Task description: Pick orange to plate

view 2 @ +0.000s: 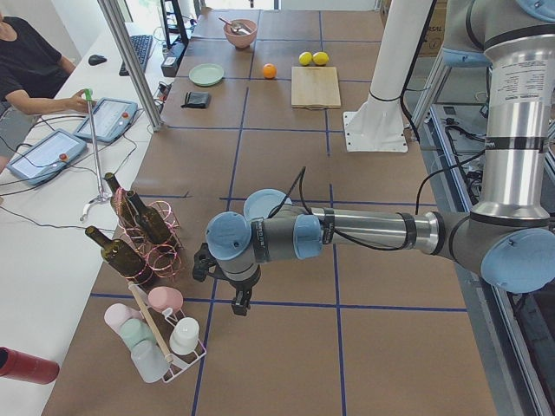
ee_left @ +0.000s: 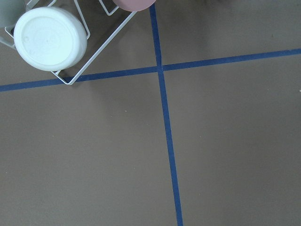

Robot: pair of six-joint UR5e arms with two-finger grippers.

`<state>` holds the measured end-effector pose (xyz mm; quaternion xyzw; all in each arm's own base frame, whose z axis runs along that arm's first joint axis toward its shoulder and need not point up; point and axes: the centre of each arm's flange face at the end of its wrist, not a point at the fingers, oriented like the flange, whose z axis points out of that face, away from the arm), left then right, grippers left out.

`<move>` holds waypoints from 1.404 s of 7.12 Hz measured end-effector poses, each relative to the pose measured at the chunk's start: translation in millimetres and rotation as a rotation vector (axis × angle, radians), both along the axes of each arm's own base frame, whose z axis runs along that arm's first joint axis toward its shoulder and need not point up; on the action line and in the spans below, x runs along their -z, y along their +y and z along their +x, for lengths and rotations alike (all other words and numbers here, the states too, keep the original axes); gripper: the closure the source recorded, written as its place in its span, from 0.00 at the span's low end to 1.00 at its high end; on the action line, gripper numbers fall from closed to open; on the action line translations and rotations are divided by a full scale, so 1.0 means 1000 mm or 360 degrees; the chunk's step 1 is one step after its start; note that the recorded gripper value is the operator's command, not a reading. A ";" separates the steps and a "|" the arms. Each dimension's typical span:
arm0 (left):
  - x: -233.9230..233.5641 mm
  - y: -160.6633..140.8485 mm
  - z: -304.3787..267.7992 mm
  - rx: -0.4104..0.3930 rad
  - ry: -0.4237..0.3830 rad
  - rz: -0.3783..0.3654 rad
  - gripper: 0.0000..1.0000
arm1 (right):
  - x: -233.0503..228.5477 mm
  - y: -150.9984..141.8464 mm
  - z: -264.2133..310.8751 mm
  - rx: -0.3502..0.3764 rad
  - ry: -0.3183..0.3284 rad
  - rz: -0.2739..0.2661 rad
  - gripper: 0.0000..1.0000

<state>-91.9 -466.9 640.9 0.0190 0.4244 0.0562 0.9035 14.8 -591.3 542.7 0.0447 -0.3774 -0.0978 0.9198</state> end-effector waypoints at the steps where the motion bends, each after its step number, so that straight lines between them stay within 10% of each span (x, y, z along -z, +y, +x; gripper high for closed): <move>1: 0.005 -0.001 -0.001 0.0009 0.0001 0.0008 0.00 | -0.001 0.001 0.000 0.0001 0.0002 -0.0001 0.00; 10: 0.026 0.003 0.011 -0.0024 0.0059 0.0232 0.00 | 0.009 0.013 -0.024 0.0062 -0.0151 -0.0002 0.00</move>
